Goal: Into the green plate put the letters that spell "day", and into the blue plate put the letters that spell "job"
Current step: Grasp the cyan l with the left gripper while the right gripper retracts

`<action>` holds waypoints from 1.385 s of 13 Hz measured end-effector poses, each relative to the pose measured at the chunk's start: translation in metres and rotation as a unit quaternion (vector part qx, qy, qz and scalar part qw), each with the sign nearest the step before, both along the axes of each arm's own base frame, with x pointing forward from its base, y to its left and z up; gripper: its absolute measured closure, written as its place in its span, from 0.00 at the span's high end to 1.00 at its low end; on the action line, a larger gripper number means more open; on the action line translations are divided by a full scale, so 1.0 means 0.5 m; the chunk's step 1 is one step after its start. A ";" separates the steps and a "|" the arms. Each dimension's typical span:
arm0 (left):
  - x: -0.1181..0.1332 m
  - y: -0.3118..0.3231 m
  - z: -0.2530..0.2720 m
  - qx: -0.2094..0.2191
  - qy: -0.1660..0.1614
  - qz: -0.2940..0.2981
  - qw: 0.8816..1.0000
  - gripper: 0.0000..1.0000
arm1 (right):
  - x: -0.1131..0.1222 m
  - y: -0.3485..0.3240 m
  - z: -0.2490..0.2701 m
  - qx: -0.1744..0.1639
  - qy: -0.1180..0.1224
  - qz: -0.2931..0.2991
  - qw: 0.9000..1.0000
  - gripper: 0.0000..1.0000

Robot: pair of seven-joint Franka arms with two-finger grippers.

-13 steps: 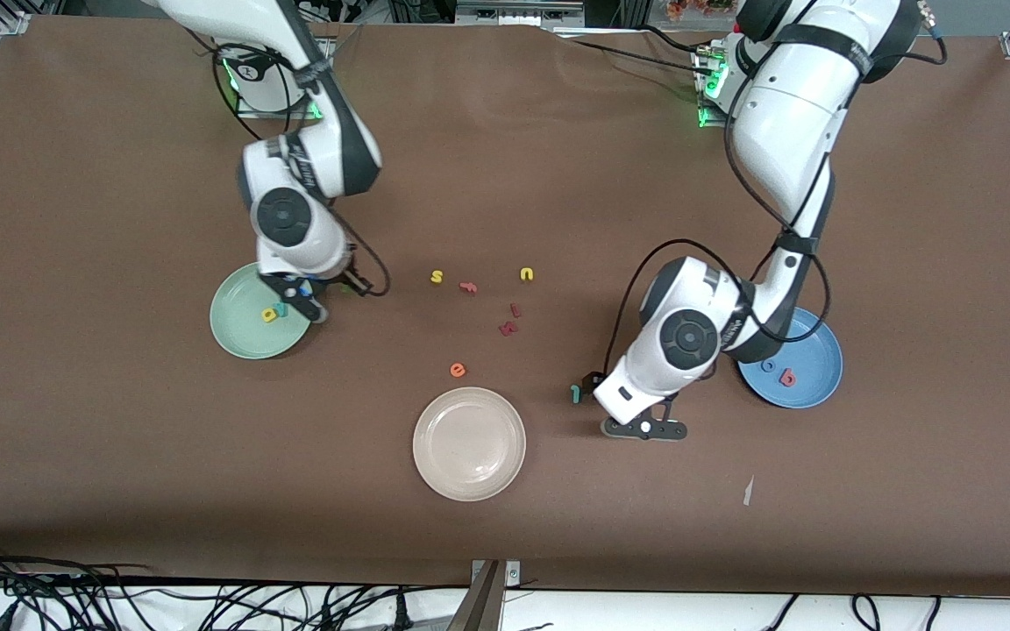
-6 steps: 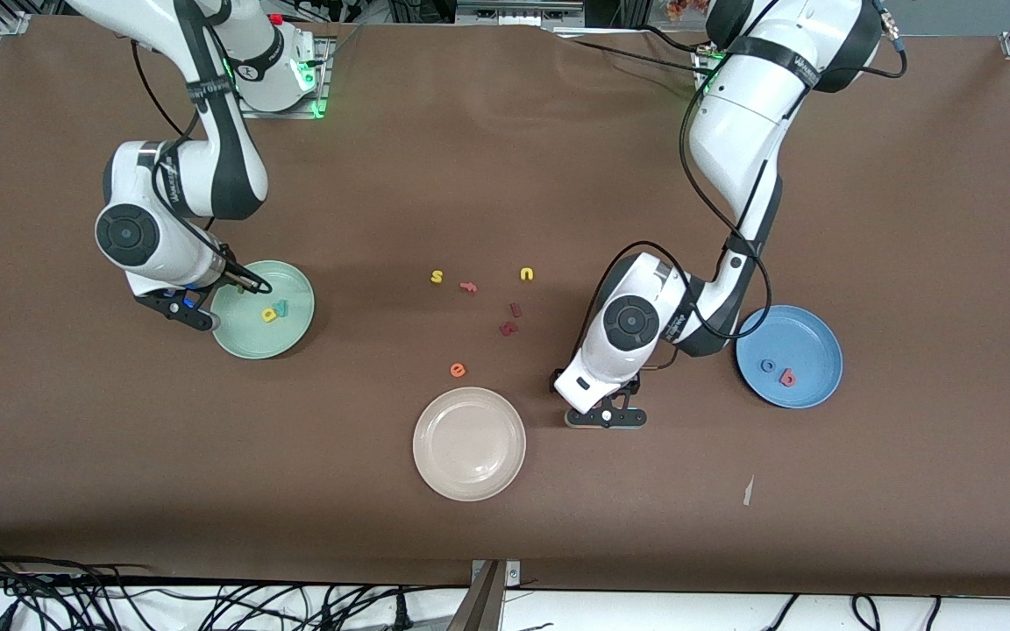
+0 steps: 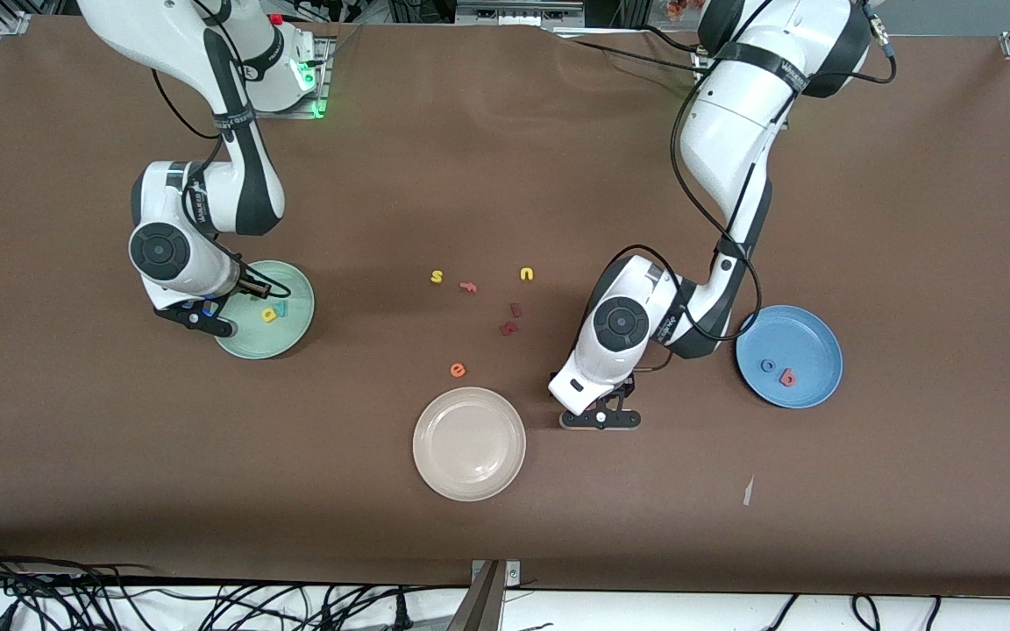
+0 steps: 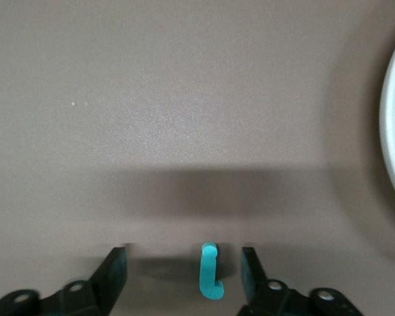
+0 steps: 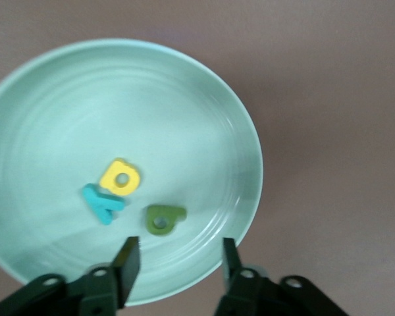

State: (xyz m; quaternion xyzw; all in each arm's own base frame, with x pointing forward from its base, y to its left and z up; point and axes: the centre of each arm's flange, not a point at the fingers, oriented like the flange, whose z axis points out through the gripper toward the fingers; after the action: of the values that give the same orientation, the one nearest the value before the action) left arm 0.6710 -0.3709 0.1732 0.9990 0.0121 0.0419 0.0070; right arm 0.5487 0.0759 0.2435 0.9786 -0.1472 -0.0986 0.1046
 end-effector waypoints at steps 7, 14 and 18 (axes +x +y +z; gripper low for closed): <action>-0.008 -0.033 0.001 0.009 -0.014 0.002 1.000 0.29 | 0.105 0.090 0.390 0.047 -0.003 0.051 0.998 1.00; 0.009 -0.011 0.030 0.017 -0.014 0.002 1.000 0.11 | 0.148 0.106 0.602 0.060 -0.087 0.108 0.989 1.00; 0.051 0.133 0.124 0.051 0.039 -0.054 0.996 0.11 | 0.138 0.083 0.661 0.079 -0.082 0.185 0.976 1.00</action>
State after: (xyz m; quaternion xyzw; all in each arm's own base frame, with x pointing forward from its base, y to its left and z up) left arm 0.6964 -0.3043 0.2355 0.9982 -0.0435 0.0029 -0.0422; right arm 0.6178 0.1173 0.5739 0.9988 0.0367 -0.0077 0.0314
